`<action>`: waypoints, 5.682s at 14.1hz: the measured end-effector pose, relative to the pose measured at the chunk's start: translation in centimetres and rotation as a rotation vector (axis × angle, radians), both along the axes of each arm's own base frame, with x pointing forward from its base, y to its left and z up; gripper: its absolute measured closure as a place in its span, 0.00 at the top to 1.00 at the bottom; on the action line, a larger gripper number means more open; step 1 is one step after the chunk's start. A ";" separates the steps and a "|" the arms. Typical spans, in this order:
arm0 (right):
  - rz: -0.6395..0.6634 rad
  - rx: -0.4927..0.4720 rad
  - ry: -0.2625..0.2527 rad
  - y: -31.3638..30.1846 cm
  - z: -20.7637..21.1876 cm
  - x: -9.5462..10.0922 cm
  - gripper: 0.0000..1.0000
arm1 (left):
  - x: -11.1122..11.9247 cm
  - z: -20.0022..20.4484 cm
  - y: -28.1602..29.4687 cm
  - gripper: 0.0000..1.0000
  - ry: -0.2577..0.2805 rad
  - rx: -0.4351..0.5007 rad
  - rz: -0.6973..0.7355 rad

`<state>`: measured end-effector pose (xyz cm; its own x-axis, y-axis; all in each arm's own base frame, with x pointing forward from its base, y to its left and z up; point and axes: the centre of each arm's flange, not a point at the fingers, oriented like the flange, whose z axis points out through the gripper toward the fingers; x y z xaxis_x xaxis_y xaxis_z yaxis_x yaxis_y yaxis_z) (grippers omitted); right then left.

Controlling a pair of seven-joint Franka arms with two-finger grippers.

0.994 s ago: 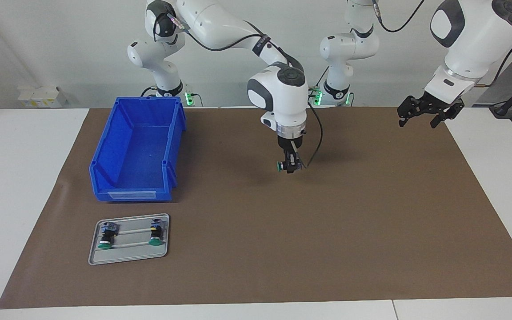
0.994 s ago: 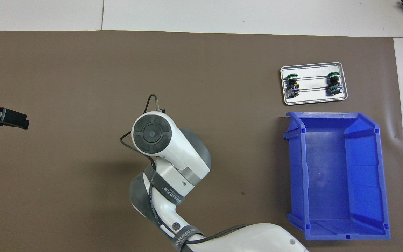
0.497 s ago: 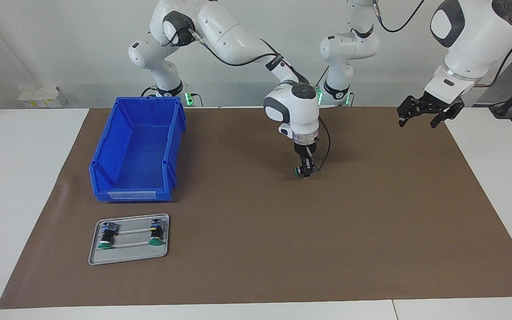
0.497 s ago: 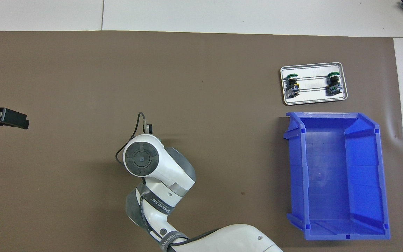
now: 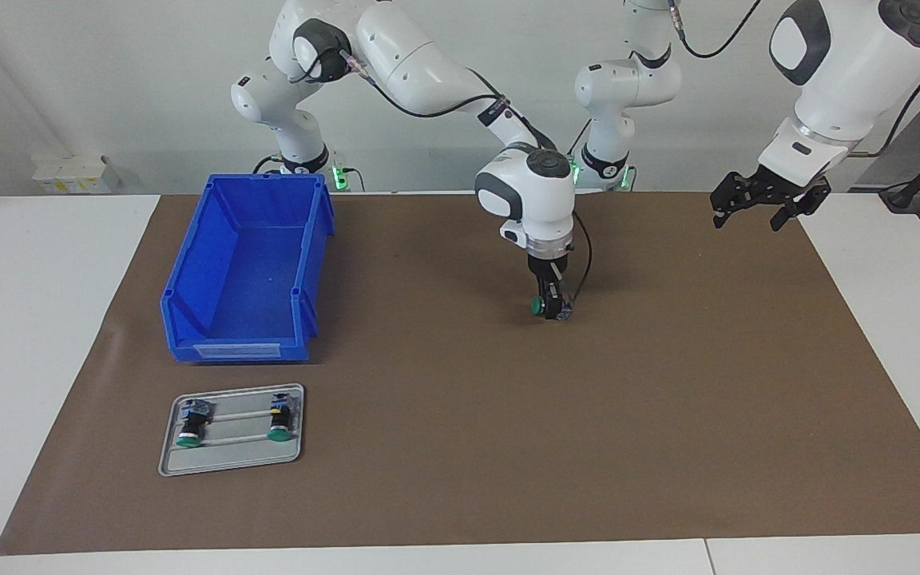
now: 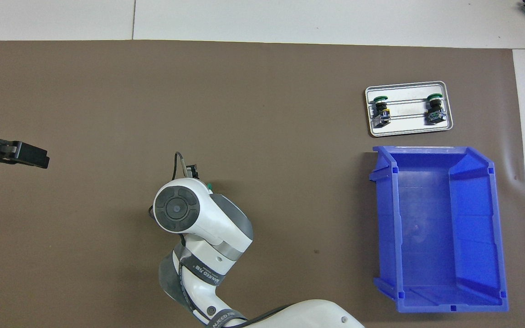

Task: Place and press button with both arms
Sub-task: 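Release the button with the right gripper while the left gripper approaches it, then press down on the top of the button with the left gripper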

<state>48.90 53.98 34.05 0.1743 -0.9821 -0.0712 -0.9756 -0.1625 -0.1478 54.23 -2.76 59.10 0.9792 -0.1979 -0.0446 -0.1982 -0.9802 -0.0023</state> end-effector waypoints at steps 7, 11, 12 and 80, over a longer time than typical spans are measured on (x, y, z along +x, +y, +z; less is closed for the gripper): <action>0.352 -0.073 -0.018 -14.5 13.5 4.4 1.00 | 0.3 -0.6 -6.5 1.00 -0.080 -0.030 -0.350; 0.558 -0.119 -0.051 -25.1 15.7 9.3 1.00 | -1.2 -4.3 -10.9 1.00 -0.089 -0.057 -0.623; 0.600 -0.132 -0.064 -28.5 16.4 10.7 1.00 | -1.8 -5.2 -12.3 0.99 -0.104 -0.059 -0.715; 1.305 -0.204 0.053 -56.6 29.1 4.9 1.00 | -4.8 -27.1 -26.5 0.00 -0.162 -0.090 -1.188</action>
